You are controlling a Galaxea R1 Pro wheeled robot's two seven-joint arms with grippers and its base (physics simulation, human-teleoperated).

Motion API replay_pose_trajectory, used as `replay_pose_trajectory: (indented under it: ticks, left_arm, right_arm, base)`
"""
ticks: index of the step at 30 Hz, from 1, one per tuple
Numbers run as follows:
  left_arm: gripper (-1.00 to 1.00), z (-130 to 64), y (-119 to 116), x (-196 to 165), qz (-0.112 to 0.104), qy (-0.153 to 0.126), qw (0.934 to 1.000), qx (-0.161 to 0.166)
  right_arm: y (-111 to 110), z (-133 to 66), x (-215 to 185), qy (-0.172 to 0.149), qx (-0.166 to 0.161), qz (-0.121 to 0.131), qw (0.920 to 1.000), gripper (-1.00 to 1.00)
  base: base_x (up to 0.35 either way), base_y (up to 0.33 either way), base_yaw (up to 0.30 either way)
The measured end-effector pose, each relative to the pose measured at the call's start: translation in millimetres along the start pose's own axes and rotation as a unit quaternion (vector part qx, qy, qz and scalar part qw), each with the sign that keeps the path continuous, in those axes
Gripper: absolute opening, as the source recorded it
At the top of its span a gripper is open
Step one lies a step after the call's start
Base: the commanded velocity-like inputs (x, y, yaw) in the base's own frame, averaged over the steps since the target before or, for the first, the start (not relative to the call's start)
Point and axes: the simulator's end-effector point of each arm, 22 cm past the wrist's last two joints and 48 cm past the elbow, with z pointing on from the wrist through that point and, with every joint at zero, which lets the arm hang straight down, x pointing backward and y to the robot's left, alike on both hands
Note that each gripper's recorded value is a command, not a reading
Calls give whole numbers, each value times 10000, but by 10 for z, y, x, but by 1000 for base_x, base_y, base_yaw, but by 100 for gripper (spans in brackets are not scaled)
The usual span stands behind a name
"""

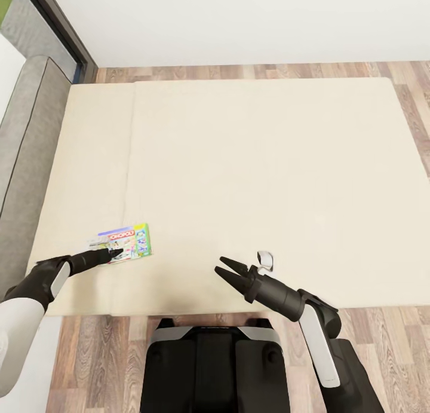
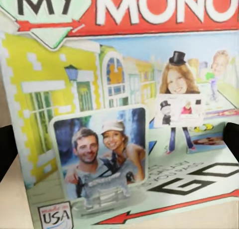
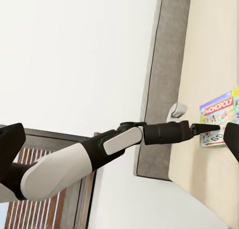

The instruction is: Put all the toys in the child's room - the three board games (two on the bed and one on the table), the two jigsaw puzzles on the table, and the tennis ball on the table - inside the toy box on the table in the child's room.

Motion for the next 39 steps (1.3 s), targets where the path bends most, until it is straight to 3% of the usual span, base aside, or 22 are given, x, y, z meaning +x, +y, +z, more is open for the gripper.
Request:
replay_pose_trajectory:
  ticks: [39]
  left_arm:
    - [100, 14, -163, -128, 81, -114, 9998, 157]
  right_arm:
    - [-5, -9, -2, 8, 0, -4, 10000, 100]
  base:
    - [0, -166, 0]
